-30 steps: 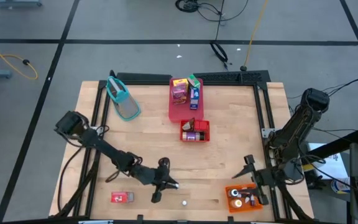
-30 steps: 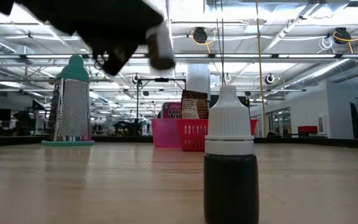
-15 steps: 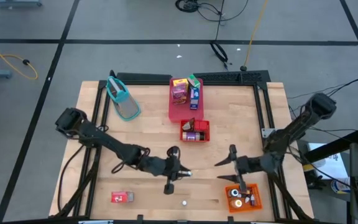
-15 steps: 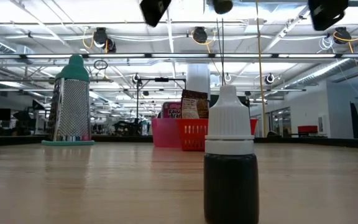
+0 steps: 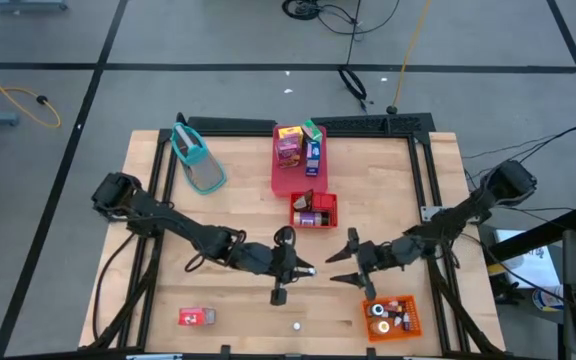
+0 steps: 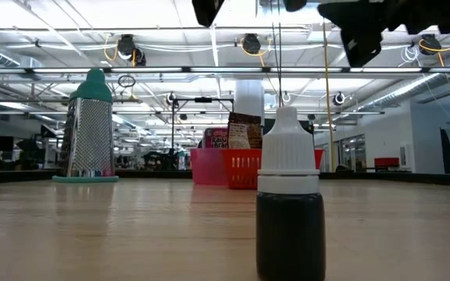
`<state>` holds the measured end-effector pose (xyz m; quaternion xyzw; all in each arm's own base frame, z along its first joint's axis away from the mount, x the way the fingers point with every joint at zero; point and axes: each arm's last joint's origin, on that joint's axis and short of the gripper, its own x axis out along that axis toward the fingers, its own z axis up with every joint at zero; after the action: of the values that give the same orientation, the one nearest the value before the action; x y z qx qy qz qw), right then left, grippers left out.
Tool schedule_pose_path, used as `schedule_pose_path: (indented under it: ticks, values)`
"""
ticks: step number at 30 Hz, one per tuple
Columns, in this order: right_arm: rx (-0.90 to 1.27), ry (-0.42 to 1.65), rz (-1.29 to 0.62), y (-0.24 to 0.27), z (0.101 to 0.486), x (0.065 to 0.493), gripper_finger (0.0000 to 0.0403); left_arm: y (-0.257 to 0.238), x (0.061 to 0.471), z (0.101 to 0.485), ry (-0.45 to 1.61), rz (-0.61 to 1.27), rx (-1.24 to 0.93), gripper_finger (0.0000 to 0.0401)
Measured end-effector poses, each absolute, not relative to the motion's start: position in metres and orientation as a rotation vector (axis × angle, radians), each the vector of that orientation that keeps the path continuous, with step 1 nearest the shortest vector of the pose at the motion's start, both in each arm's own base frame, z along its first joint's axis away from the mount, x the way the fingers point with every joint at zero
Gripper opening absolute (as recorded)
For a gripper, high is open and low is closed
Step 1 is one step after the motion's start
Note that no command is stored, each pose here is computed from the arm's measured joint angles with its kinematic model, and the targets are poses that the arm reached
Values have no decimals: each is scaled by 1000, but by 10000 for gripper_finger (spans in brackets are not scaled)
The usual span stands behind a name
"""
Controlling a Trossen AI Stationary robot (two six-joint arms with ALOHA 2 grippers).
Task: Pick & Place Kitchen Items
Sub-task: Put the brown food coloring bottle into the orange bin
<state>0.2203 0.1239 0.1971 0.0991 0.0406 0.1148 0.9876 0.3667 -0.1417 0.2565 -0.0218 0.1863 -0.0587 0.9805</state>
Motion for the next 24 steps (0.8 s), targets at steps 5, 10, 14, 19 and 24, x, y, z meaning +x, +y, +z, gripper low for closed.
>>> schedule_pose_path:
  ticks: [5, 10, 14, 19, 24]
  values:
    - [194, 104, 246, 126, 195, 241, 210, -142, 367, 257, 371, -123, -46, 55]
    - [182, 113, 243, 130, 197, 264, 210, -142, 366, 256, 382, -121, -44, 56]
    - [189, 127, 224, 128, 197, 268, 210, -143, 366, 255, 389, -122, -41, 57]
    - [192, 114, 223, 127, 200, 269, 196, -142, 366, 255, 393, -122, -39, 57]
    - [187, 130, 232, 127, 198, 268, 152, -142, 366, 255, 392, -122, -39, 58]
